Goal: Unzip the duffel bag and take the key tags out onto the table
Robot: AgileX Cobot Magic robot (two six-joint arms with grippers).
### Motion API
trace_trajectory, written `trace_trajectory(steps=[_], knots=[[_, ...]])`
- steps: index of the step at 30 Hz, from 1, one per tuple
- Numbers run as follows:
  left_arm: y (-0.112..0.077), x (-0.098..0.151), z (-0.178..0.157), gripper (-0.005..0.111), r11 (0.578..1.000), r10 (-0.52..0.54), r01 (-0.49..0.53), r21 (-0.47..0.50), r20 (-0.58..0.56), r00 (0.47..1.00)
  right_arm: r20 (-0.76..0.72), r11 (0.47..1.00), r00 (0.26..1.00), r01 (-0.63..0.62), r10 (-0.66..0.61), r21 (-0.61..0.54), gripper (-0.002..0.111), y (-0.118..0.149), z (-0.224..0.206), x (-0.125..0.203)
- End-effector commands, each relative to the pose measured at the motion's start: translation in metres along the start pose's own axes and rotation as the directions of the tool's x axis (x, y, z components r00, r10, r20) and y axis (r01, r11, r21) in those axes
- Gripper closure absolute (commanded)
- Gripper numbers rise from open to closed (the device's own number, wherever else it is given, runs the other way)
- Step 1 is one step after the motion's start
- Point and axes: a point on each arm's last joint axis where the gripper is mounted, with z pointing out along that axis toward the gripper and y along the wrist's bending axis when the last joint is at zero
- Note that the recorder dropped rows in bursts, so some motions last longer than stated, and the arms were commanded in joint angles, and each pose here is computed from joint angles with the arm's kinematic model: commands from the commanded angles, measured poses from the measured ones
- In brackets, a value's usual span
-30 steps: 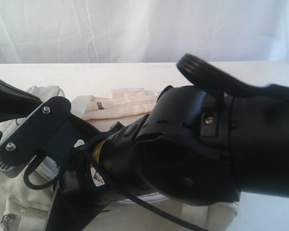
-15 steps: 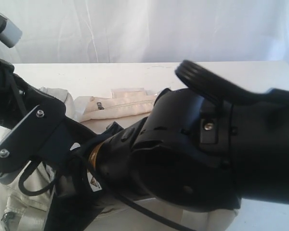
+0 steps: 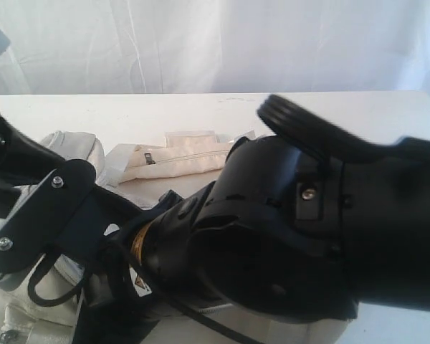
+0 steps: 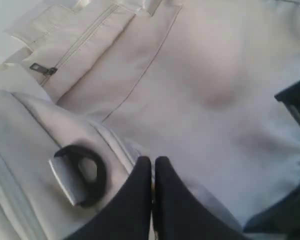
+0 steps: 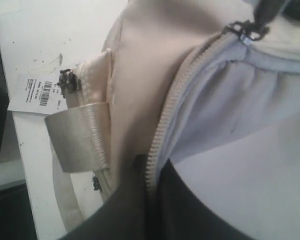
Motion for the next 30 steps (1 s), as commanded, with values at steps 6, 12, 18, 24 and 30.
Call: trace_trajectory(steps=[6,12,18,24,30], knots=[[-0.01,0.017,-0.036,0.029,0.996,-0.023,0.017,-0.084,-0.071,0.997,-0.016,1.0,1.0,-0.003,0.003,-0.016,0.091,0.004,-0.001,0.003],[-0.016,0.028,-0.035,0.041,0.999,-0.049,0.047,-0.017,-0.17,0.984,0.006,1.0,1.0,-0.003,0.003,-0.014,0.073,0.003,-0.01,0.0],[-0.038,0.054,-0.031,0.044,0.979,0.12,-0.086,0.183,-0.178,0.977,0.042,1.0,0.999,0.001,-0.001,-0.009,0.072,0.003,-0.027,-0.003],[-0.042,0.092,-0.013,0.044,0.855,0.509,-0.493,0.161,-0.082,0.857,0.044,1.0,0.999,0.014,-0.014,-0.001,0.072,0.002,-0.028,-0.003],[-0.032,0.096,0.001,0.045,0.801,0.597,-0.595,-0.072,0.02,0.802,0.043,1.0,0.999,0.023,-0.023,0.005,0.072,0.001,-0.028,-0.003]])
